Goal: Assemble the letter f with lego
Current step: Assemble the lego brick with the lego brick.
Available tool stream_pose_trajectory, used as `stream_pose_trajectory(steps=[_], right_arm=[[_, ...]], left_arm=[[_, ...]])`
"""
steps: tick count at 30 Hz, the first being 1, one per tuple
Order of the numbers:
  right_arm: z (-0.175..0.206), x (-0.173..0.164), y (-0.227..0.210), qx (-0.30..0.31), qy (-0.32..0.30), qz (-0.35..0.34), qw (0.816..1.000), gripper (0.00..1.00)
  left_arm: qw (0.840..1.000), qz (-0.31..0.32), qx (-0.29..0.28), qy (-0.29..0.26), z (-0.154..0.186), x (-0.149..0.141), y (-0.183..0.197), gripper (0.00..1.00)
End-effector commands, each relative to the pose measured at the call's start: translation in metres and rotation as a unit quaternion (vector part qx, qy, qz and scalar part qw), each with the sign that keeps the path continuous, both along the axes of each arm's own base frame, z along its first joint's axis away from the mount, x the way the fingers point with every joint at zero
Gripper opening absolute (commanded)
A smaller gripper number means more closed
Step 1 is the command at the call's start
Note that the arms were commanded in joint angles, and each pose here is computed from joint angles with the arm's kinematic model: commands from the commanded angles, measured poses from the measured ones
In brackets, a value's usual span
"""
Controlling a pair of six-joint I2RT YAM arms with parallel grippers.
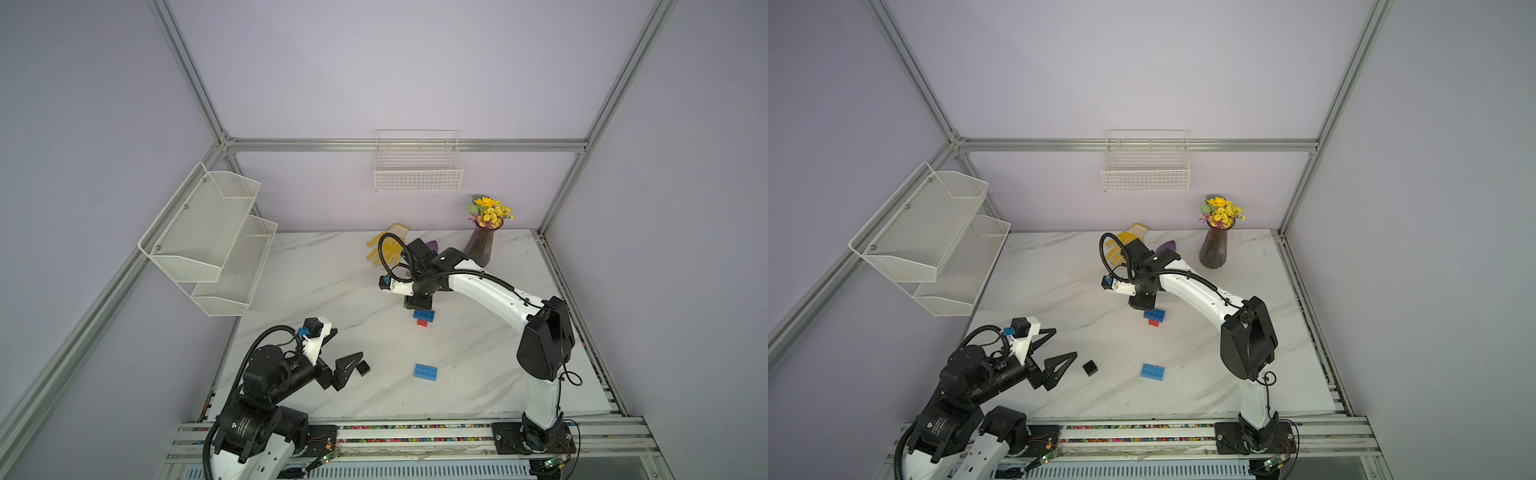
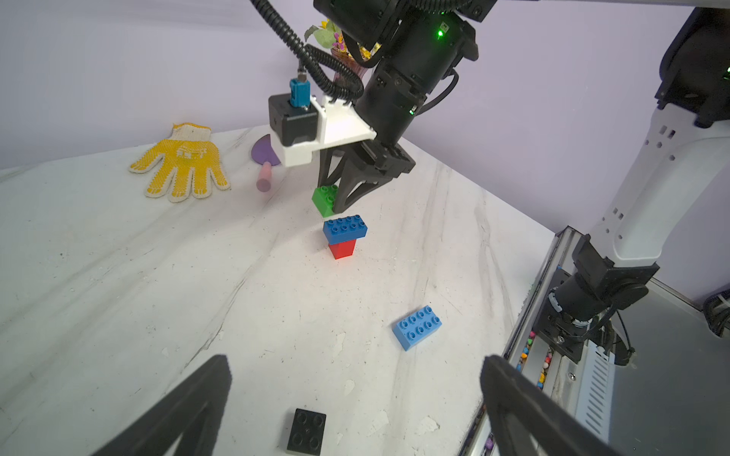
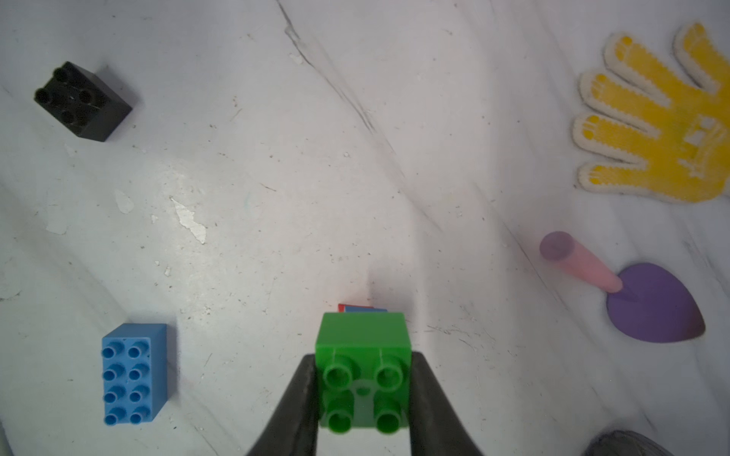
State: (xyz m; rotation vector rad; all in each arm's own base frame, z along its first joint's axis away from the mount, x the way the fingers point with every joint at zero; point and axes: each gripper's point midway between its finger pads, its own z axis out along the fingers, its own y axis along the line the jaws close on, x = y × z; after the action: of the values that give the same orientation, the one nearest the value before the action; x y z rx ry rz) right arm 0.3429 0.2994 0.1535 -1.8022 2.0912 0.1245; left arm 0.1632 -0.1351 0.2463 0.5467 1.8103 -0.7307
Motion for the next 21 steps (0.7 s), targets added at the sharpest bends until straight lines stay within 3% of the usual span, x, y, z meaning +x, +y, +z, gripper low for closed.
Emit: stream_pose_trajectory(steps=[1,21], right_arm=[[0.003,-0.005,-0.011,-0.011,0.010,-0.009,1.000,0.10],[-0.039,0.002,-0.045,-0.021,0.067,-0.057,0.996,0.06]], left_arm=[[1.000,-0.004,-0.002,-0.003,0.003,0.000,-0.002,1.00],[1.000,-0.004,0.000,0.000,0.001,0.001,-0.002,1.00]])
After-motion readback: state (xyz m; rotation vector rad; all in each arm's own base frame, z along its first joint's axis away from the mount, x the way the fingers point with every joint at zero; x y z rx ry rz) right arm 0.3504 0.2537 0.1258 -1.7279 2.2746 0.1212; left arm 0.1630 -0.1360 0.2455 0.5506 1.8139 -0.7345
